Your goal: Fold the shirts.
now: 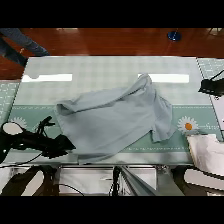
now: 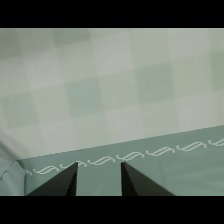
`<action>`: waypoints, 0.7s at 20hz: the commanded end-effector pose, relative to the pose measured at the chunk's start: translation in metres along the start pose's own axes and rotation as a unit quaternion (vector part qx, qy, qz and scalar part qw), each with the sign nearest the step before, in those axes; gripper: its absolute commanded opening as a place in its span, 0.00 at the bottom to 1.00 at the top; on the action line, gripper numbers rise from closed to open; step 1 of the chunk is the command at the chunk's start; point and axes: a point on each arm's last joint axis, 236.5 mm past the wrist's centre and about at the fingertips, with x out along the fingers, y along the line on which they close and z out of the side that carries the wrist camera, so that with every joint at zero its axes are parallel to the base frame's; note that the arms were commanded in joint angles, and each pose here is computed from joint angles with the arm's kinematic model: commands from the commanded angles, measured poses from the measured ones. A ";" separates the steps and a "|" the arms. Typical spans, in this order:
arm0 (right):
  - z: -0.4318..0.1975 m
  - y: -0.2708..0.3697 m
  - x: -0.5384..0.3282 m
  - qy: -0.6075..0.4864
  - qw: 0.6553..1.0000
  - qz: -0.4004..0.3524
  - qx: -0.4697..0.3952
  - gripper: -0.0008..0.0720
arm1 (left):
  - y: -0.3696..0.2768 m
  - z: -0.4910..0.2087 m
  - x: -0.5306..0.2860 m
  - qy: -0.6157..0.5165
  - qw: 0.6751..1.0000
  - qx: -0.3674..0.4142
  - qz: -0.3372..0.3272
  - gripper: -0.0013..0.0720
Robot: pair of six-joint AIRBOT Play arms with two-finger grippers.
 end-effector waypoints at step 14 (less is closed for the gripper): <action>-0.009 0.015 0.021 0.025 0.997 0.074 -0.008 0.62 | -0.027 0.022 0.051 0.015 0.999 0.033 -0.037 0.05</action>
